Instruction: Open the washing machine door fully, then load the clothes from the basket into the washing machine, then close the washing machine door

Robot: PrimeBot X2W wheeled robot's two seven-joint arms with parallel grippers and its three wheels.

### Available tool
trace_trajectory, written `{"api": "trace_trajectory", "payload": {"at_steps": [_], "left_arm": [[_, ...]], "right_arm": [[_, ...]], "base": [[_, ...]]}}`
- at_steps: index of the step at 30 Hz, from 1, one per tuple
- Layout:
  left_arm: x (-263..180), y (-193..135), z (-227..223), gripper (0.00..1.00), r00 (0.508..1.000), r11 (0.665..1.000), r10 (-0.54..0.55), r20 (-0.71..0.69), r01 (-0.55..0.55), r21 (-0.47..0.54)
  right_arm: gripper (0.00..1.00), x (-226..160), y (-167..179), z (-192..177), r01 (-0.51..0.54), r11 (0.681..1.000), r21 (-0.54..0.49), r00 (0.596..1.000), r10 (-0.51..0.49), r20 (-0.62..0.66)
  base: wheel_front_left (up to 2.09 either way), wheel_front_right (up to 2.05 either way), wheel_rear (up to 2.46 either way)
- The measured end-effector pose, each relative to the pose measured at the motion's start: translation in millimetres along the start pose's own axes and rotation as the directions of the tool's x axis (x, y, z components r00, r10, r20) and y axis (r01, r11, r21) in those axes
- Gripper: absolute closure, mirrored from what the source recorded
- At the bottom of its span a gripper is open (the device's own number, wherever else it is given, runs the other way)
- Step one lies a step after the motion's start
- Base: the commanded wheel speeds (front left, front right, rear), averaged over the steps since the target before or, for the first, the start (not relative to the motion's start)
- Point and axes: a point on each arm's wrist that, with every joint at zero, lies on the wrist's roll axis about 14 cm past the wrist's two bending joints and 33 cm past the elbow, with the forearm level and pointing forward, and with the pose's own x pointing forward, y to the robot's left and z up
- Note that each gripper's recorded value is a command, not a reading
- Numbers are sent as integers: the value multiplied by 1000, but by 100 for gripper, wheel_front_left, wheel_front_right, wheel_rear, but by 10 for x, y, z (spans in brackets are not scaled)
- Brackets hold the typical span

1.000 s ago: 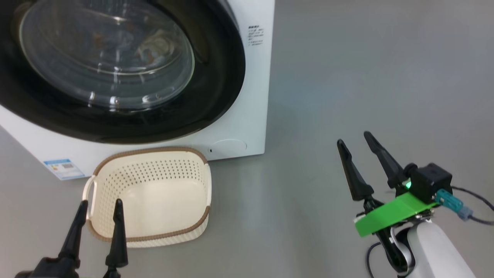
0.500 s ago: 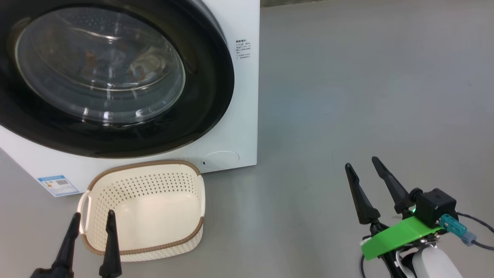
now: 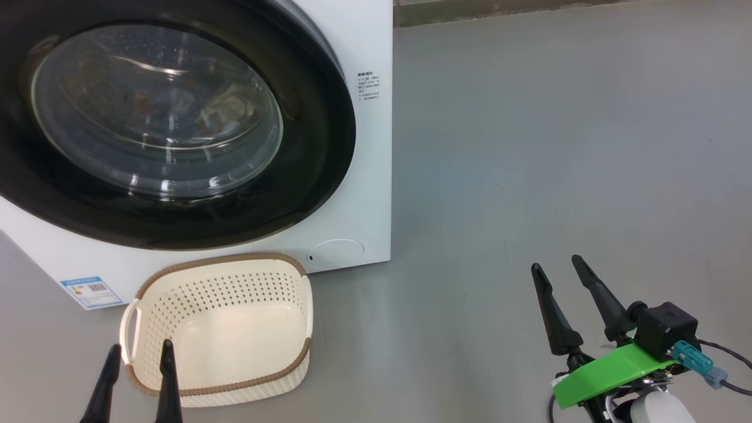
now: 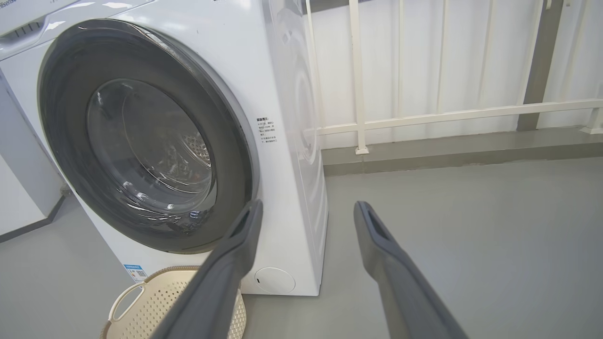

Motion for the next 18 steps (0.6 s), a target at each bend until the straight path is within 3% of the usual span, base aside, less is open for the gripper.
{"api": "trace_trajectory", "payload": {"at_steps": [18], "left_arm": [[-73,79,-20,0,1000,1000,28,-10,-28,7]], "right_arm": [[0,-29,20,-54,1,1000,7,1000,-1,-14]], "base": [[0,0,0]]}}
